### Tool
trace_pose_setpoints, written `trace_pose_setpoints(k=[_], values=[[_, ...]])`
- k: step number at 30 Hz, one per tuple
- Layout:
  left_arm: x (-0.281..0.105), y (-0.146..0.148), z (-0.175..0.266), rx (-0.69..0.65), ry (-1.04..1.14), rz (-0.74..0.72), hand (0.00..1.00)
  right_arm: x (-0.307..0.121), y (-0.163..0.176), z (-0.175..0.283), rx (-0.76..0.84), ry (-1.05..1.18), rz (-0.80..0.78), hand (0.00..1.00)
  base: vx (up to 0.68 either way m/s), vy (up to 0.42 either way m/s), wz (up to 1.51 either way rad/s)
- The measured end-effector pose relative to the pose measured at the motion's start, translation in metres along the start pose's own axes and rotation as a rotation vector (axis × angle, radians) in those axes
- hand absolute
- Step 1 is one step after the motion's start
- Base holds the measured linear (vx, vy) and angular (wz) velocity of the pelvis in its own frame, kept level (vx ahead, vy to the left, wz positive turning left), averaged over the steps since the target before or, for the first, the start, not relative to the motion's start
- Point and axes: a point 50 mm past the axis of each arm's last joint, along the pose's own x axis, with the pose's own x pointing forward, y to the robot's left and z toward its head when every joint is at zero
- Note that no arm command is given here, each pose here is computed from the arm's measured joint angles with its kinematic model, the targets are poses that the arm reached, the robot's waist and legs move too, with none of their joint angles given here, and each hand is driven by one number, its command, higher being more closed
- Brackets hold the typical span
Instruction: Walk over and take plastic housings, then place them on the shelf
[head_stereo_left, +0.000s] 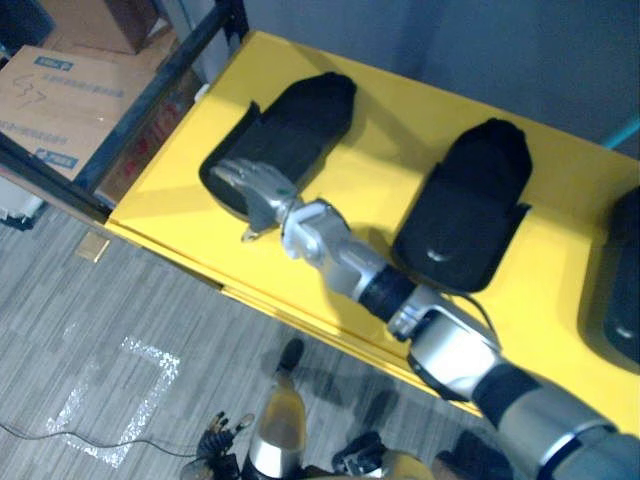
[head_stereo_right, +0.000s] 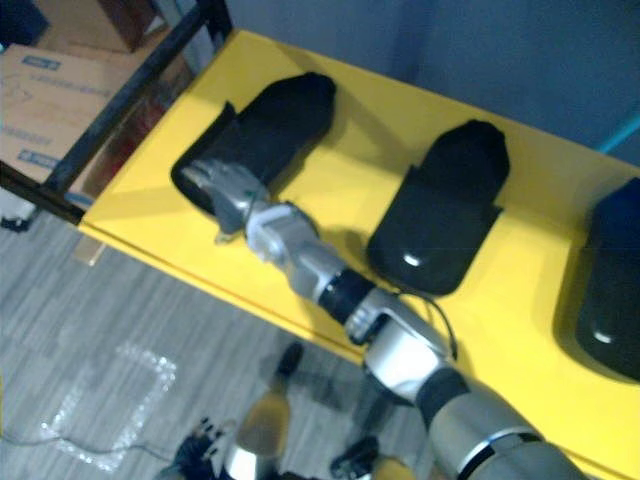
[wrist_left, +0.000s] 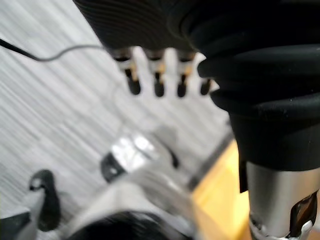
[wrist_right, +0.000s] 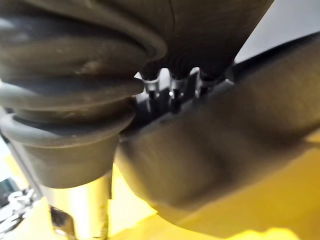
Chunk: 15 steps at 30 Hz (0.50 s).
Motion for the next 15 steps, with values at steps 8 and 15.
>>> trace_pose_setpoints(k=[8,15], values=[[0.001,-0.004,0.005,-0.030,-0.016,-0.013,0.00,0.002,-0.005,-0.012,-0.025,0.074,-0.039,0.00,-0.01,0.003,-0.04],[0.001,-0.004,0.006,-0.029,-0.021,-0.004,0.00,0.005,-0.012,-0.014,-0.083,0.072,-0.018,0.00,-0.03,0.012,-0.07]])
